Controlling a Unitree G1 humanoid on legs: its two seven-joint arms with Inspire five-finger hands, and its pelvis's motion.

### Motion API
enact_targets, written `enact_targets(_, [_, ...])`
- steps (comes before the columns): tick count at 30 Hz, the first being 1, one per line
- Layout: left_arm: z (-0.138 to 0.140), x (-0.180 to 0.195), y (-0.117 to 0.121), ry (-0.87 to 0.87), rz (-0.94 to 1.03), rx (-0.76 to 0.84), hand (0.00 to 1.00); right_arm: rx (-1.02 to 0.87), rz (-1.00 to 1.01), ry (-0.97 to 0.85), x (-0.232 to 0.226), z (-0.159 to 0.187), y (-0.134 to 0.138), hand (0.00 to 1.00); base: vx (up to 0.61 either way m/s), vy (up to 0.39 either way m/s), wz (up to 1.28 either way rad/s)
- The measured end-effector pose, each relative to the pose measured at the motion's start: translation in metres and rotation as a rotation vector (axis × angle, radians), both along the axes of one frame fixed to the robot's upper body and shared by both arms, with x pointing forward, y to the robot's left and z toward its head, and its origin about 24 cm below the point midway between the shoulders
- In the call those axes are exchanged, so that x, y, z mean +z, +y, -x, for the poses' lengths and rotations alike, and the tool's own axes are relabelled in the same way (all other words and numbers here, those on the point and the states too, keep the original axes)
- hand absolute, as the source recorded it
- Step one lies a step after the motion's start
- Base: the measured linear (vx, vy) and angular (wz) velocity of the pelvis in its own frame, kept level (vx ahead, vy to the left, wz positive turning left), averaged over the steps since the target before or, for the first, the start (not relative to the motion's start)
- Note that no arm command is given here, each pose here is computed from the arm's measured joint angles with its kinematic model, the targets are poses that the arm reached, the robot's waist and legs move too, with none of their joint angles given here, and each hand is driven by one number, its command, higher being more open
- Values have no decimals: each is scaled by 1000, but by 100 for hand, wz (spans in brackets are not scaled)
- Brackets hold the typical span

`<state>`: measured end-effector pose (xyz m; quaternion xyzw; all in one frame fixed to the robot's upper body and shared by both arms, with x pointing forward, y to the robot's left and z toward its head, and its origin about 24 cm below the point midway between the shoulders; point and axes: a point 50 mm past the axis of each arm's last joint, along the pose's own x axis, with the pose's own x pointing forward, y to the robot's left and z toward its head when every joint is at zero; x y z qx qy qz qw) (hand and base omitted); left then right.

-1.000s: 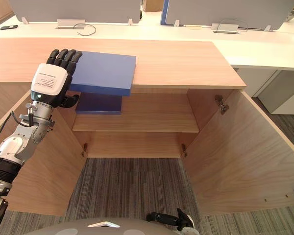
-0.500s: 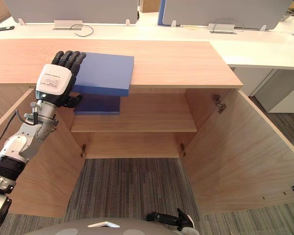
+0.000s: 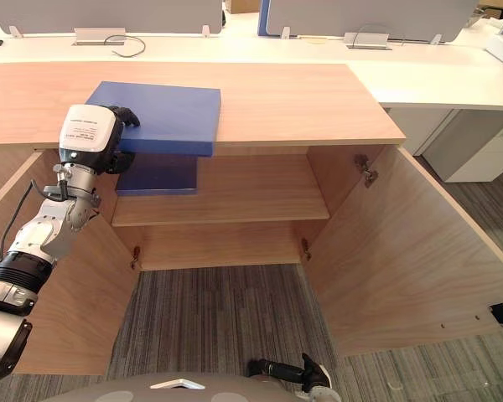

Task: Walk over to the cabinet, pick up the folder, carry it to the office cabinet, place the folder inside the office cabinet, then close the office cabinet door

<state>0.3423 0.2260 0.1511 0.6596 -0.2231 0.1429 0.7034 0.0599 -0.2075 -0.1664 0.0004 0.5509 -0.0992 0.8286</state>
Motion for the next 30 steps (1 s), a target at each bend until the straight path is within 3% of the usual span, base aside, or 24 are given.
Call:
enact_targets(9, [-6,9,6,-22,49,59,0,-12,4,-21,2,-7,-2,100,-10,-28,-9])
enact_targets(14, [7,9,-15,-69,145,-10,0,-12,5,-21,2,-6,-2,100,-6,-8,2])
enact_targets(18, [52,1,-69,-101,295,-284,0,-21,19,-7,1,-4,-2,100,1,-13,13])
enact_targets(24, [124,-2,-149,47,683,-839,0,-42,27,22,0,1,-5,100,-27,-5,9])
enact_targets(27, [137,-5,-156,152,870,-954,0,-54,30,16,0,-1,-7,100,-54,-19,3])
enact_targets(30, [139,-16,-150,254,1081,-960,0,-121,18,9,1,-1,-9,100,-61,-37,4])
